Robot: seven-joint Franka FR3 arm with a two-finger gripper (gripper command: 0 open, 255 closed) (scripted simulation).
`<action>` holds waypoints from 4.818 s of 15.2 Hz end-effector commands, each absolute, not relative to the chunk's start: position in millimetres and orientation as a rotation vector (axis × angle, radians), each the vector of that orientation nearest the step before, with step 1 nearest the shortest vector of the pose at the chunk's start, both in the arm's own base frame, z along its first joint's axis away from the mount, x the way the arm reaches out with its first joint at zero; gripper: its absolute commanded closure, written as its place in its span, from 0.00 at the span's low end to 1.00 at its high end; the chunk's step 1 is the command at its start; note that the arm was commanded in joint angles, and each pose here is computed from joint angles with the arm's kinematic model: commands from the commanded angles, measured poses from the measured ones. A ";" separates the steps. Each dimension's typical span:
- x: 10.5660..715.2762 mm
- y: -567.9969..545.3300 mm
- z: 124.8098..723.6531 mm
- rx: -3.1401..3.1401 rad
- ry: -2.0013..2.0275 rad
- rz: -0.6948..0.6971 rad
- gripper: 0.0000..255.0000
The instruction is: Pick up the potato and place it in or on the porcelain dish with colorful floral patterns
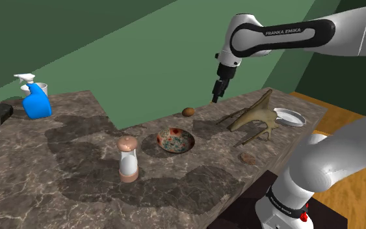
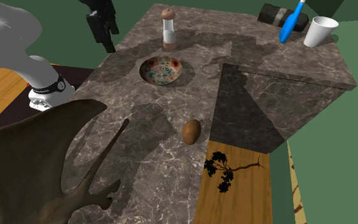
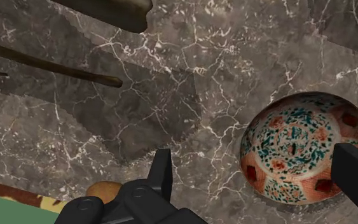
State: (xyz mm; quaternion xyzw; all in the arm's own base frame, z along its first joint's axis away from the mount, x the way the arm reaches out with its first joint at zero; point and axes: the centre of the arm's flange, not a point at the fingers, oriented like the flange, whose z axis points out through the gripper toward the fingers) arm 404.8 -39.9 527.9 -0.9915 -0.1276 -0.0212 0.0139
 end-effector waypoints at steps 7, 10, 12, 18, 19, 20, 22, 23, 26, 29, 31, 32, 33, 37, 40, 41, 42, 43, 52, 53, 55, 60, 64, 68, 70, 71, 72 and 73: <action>484.0 -90.3 471.8 -3.035 -0.740 0.004 0.00; 515.7 -104.9 450.2 -3.005 -0.864 0.030 0.00; 537.2 -113.3 435.6 -2.982 -0.946 0.048 0.00; 603.2 -131.6 390.7 -2.900 -1.188 0.101 0.00; 614.4 -133.7 383.0 -2.885 -1.228 0.109 0.00; 625.5 -135.5 375.3 -2.868 -1.267 0.118 0.00; 647.8 -138.2 359.7 -2.834 -1.346 0.135 0.00; 658.9 -139.1 351.9 -2.816 -1.385 0.144 0.00; 686.7 -140.1 332.0 -2.769 -1.481 0.166 0.00; 685.1 -141.0 316.2 -2.769 -1.481 0.166 0.00; 684.3 -141.5 305.7 -2.769 -1.481 0.166 0.00; 683.8 -141.8 300.4 -2.769 -1.481 0.166 0.00; 683.3 -142.1 295.2 -2.769 -1.481 0.166 0.00; 683.0 -142.2 292.2 -2.769 -1.481 0.166 0.00; 683.0 -142.2 292.2 -2.769 -1.481 0.166 0.00; 683.0 -142.2 292.2 -2.769 -1.481 0.166 0.00; 683.0 -142.2 292.2 -2.769 -1.481 0.166 1.00; 683.0 -142.2 292.2 -2.769 -1.481 0.166 1.00; 683.0 -142.2 297.5 -2.769 -1.481 0.166 1.00; 683.0 -142.2 302.7 -2.769 -1.481 0.166 1.00; 682.9 -142.2 313.3 -2.769 -1.481 0.166 1.00; 683.0 -142.2 339.7 -2.769 -1.481 0.166 1.00; 682.9 -142.2 360.8 -2.769 -1.481 0.166 1.00; 683.0 -142.2 381.9 -2.769 -1.481 0.166 1.00; 683.0 -142.2 392.5 -2.769 -1.481 0.166 1.00; 683.0 -142.2 397.8 -2.769 -1.481 0.166 1.00; 683.0 -142.2 403.1 -2.769 -1.481 0.166 1.00; 682.9 -142.2 408.3 -2.769 -1.481 0.166 1.00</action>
